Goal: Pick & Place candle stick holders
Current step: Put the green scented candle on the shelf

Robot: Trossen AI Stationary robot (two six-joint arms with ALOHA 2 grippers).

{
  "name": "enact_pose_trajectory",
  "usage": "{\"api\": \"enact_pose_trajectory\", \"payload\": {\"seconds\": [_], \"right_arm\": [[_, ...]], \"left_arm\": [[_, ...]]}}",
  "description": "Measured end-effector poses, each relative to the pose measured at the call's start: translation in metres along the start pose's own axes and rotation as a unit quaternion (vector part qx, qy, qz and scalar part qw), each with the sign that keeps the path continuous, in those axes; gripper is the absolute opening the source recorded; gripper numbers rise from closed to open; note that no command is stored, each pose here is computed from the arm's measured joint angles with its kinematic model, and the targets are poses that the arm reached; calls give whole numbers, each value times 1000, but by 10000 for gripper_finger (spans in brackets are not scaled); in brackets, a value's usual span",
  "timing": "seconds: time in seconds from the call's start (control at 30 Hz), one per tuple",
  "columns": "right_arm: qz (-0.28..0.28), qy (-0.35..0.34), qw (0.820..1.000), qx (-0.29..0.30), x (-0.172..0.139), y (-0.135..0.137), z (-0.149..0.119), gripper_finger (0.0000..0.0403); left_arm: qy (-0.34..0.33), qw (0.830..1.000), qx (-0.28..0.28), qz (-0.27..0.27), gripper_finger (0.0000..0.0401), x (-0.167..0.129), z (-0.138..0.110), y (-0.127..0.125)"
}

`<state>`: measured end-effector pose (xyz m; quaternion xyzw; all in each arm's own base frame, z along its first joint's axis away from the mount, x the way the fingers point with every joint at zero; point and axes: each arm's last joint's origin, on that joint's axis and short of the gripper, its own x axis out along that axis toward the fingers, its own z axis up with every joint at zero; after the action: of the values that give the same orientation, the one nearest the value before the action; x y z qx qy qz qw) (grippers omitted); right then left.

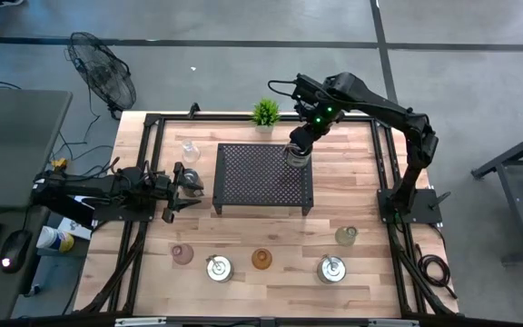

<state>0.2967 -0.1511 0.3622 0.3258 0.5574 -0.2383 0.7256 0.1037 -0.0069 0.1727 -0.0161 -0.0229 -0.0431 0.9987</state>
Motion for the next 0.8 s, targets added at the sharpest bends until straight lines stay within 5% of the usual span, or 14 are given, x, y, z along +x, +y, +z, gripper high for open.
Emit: {"api": "enact_pose_trajectory", "payload": {"seconds": [0.8], "right_arm": [[-5, 1, 1000, 2, 0, 0, 0, 0]], "left_arm": [[0, 1000, 0, 0, 188, 0, 0, 0]]}}
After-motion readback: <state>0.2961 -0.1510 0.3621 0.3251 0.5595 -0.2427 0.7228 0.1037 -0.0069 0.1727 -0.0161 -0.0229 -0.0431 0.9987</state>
